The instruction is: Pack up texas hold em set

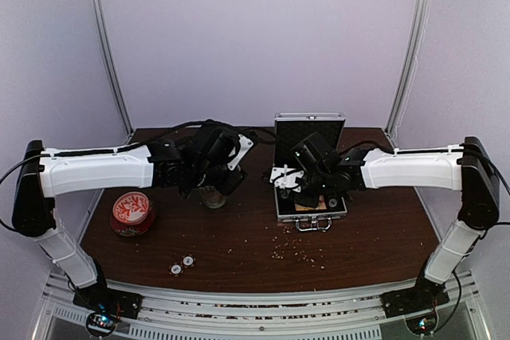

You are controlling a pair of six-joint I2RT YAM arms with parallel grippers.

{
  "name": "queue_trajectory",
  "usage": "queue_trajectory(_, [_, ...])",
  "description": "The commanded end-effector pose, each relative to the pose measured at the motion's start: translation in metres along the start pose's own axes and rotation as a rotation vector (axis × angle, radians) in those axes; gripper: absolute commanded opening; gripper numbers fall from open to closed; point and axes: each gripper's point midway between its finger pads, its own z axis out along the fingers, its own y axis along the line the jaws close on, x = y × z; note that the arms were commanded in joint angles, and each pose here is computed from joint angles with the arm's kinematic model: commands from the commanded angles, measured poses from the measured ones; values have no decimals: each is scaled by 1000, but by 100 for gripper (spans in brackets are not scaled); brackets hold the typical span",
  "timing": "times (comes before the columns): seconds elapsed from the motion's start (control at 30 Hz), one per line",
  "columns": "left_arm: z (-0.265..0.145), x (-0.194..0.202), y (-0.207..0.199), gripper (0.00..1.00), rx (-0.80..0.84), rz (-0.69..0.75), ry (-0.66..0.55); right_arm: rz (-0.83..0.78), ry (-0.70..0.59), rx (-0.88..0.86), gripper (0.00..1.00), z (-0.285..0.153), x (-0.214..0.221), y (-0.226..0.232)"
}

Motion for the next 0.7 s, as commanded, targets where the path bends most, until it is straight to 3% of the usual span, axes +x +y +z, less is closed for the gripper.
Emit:
queue_trajectory(0.0, [-8,-10,13,57,-28,-41,-44,7,-2,93,31,18,-1,-17])
queue_trajectory(0.67, [-6,-8,14,57,-35,-40,-36,13,39,70,32,63,14,-15])
